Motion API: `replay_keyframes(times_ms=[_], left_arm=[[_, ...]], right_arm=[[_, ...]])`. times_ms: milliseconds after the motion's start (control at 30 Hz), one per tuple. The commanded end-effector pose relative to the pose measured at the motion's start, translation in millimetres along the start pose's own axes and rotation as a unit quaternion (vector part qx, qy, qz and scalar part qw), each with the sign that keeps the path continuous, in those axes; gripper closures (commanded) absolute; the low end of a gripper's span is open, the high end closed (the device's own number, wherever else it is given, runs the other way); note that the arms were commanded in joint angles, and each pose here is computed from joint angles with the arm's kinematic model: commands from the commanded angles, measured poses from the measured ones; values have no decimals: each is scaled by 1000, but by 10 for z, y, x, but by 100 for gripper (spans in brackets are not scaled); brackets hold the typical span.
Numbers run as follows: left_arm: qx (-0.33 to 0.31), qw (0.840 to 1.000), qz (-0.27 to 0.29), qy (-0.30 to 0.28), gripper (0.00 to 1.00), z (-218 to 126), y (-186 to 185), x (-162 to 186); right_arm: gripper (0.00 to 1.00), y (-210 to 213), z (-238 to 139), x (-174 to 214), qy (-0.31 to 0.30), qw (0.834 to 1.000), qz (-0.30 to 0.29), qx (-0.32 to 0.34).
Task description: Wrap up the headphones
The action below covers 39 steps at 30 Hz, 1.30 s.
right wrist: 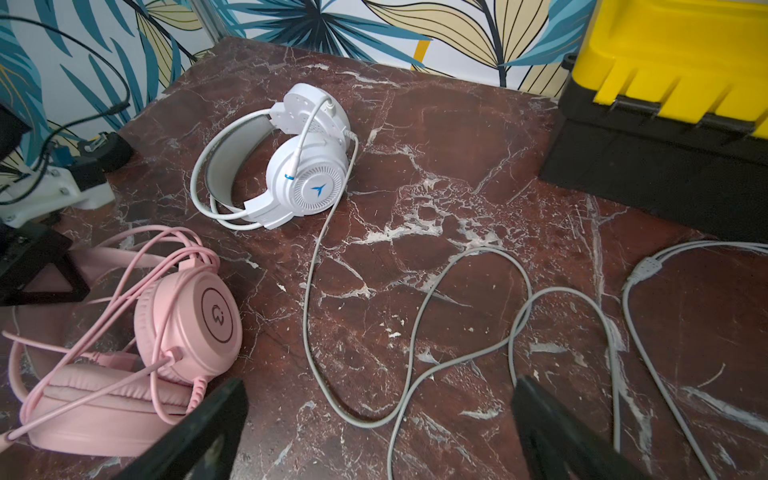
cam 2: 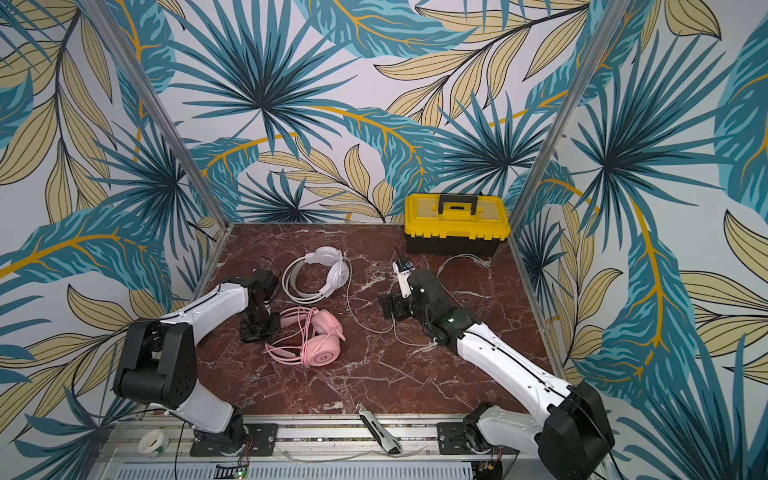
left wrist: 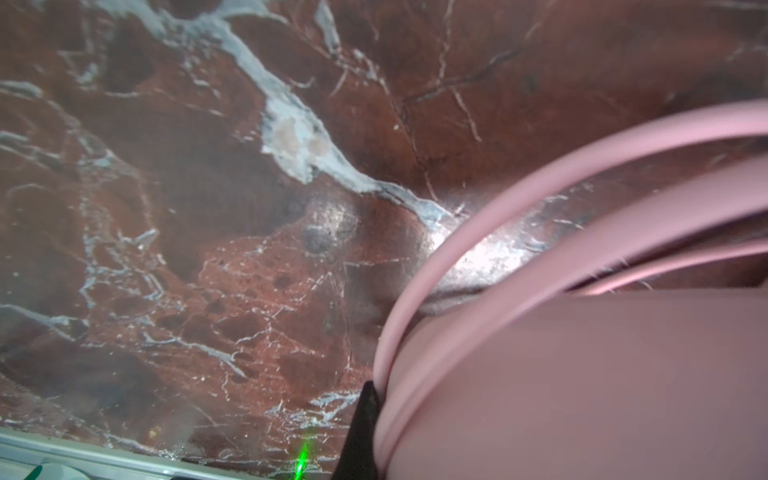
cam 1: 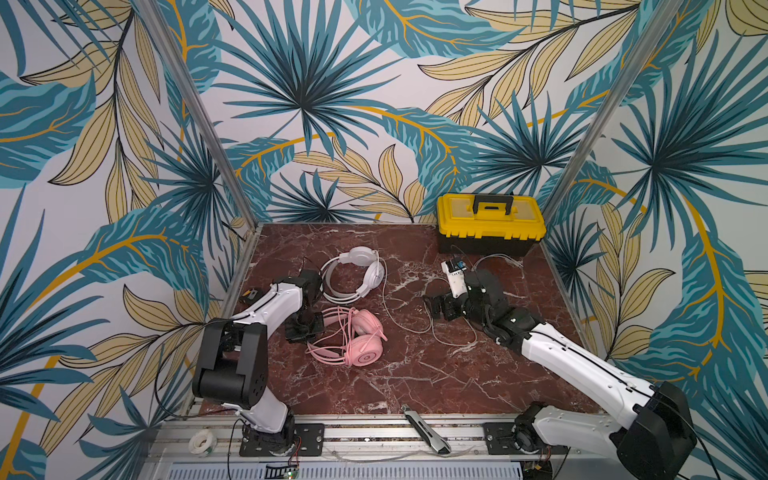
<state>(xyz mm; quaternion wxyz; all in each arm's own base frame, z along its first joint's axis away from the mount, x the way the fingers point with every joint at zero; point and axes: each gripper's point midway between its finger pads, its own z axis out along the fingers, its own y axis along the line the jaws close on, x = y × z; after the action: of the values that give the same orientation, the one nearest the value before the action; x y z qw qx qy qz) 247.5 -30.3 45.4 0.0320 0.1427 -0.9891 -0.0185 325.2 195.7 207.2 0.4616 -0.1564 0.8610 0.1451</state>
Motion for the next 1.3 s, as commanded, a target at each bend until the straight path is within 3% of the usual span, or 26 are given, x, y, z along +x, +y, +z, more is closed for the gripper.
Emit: replay_keyframes(times_ms=[0, 433, 833, 1267], left_arm=[[2, 1000, 12, -20, 99, -79, -16, -147], [-46, 999, 20, 20, 87, 165, 133, -169], [-64, 997, 24, 21, 57, 125, 192, -236], [-29, 999, 7, -29, 18, -307, 108, -332]], right_arm=[[0, -20, -29, -38, -21, 1000, 15, 2], [0, 14, 4, -13, -21, 1000, 11, -8], [0, 38, 32, -19, -25, 1000, 4, -14], [0, 44, 24, -46, -36, 999, -4, -17]])
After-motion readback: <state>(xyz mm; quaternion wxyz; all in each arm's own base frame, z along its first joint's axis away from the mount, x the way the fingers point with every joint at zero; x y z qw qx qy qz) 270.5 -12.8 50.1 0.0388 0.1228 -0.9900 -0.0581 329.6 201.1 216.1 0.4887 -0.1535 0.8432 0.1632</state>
